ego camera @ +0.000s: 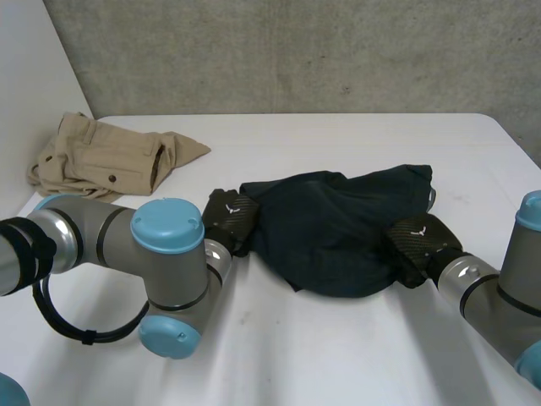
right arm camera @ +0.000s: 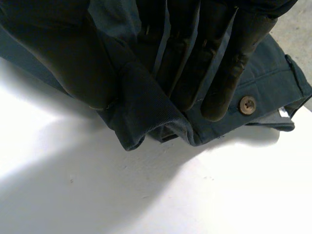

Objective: Fold the laundry.

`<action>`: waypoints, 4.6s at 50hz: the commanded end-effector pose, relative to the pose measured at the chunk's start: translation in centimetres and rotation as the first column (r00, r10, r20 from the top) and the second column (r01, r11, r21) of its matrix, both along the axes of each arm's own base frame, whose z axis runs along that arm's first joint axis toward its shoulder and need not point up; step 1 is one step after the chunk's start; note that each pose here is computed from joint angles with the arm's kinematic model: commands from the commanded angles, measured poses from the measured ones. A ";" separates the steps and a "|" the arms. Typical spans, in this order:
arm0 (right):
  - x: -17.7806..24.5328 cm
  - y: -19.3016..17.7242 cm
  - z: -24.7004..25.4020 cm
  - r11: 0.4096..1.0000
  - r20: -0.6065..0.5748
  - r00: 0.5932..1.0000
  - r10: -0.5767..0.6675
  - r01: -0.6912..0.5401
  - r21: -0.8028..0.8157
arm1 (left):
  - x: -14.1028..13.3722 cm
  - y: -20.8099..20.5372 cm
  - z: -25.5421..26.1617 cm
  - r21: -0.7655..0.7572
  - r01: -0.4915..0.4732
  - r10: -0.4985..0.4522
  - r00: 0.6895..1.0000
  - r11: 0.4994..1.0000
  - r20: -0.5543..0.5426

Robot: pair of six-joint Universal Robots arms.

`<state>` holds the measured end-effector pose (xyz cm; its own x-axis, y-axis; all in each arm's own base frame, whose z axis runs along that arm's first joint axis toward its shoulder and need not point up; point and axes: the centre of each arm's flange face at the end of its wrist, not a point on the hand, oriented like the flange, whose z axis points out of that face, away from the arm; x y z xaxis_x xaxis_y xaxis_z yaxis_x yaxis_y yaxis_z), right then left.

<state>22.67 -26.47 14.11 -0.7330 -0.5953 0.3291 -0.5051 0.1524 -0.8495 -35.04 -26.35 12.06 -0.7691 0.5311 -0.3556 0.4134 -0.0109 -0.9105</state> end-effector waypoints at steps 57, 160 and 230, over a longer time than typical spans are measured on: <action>8.4 -12.1 28.6 0.357 0.296 0.953 0.057 0.258 -0.898 | 2.5 -8.0 29.3 -0.835 -0.314 -0.125 0.905 0.451 -0.408; 8.3 -13.2 1.1 0.870 -0.274 0.946 -0.172 0.015 -0.494 | -3.2 -9.3 0.1 -0.560 0.080 0.012 0.987 0.825 0.159; -7.4 -7.3 3.9 0.959 -0.378 0.902 -0.207 0.112 -0.259 | 5.1 4.0 6.5 0.023 -0.004 0.007 0.995 1.000 -0.100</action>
<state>17.11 -32.66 16.51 -0.7720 -0.3706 0.5164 -0.5976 0.1467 -0.7882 -30.01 -22.42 18.33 -0.8034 0.5338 -0.2637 0.3225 0.0179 -0.9464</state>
